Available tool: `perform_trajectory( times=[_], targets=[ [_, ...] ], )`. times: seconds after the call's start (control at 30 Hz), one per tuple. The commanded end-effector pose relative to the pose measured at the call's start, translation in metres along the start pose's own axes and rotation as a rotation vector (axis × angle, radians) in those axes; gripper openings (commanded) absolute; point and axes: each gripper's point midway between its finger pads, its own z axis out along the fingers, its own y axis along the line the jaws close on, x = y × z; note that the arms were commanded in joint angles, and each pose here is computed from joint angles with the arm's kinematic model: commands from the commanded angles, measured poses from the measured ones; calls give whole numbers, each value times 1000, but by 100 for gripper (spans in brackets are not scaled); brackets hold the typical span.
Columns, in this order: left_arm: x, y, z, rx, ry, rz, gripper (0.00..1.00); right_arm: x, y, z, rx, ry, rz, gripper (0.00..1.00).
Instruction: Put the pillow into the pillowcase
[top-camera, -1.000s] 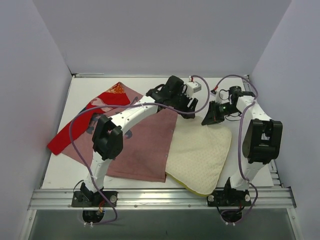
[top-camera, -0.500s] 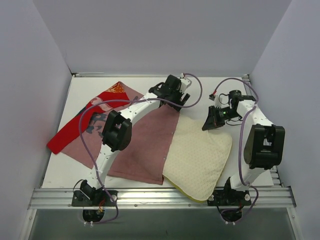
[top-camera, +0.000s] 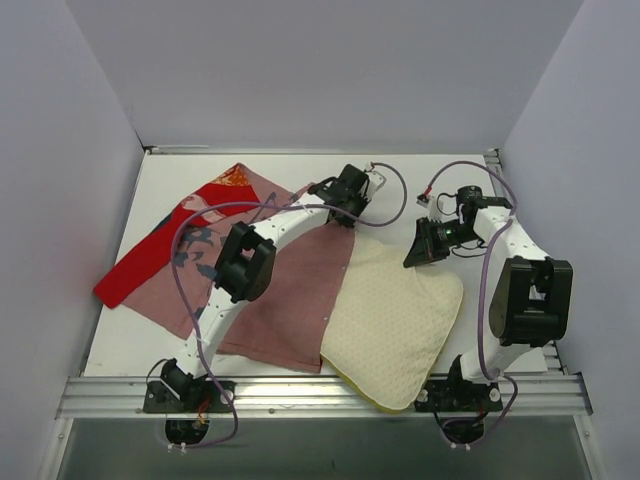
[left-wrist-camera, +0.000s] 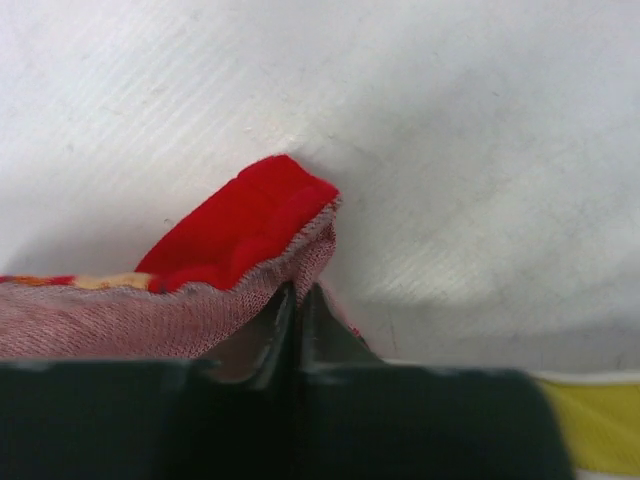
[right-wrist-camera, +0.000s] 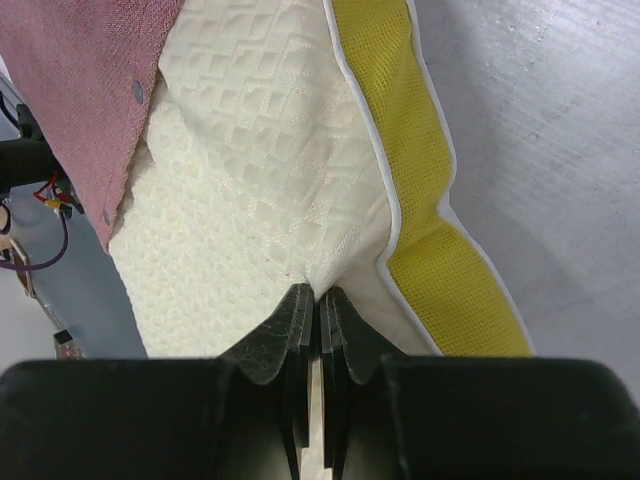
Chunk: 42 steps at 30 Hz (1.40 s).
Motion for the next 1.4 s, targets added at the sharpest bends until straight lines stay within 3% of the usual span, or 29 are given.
perform_trajectory(
  times=[0.0,0.03,0.1,0.17,0.27,0.43,0.53,0.67,0.9,1.2,1.37],
  targets=[
    [-39,-7,-25,144,-90,-65,1,0,24,-10,-57,-20,-9,0],
    [-50,-46,-41,391,-124,-63,0,-4,24,-11,-60,-26,-12,0],
    [-79,-76,-83,588,-187,-146,0,-11,27,-13,-73,-47,-20,0],
    [-112,-115,-140,810,-298,-129,0,-24,29,-17,-77,-81,-45,0],
    [-128,-156,-188,968,-353,-130,0,-43,30,-28,-88,-146,-36,0],
    [-142,-179,-217,1103,-374,-237,0,-75,20,-63,-101,-304,5,0],
    [-152,-179,-220,1109,-414,-245,0,-86,21,-68,-121,-339,-5,0],
    [-141,-178,-202,1074,-373,-237,0,-96,34,-61,-164,-351,-65,0],
    [-141,-122,-198,841,-414,-295,0,-101,77,-121,-155,-535,-360,0],
    [-171,-70,-218,683,-500,-338,0,-39,135,-100,-121,-422,-771,0],
    [-195,-51,-268,620,-627,-266,0,-18,128,-99,-26,-404,-968,0]
  ],
)
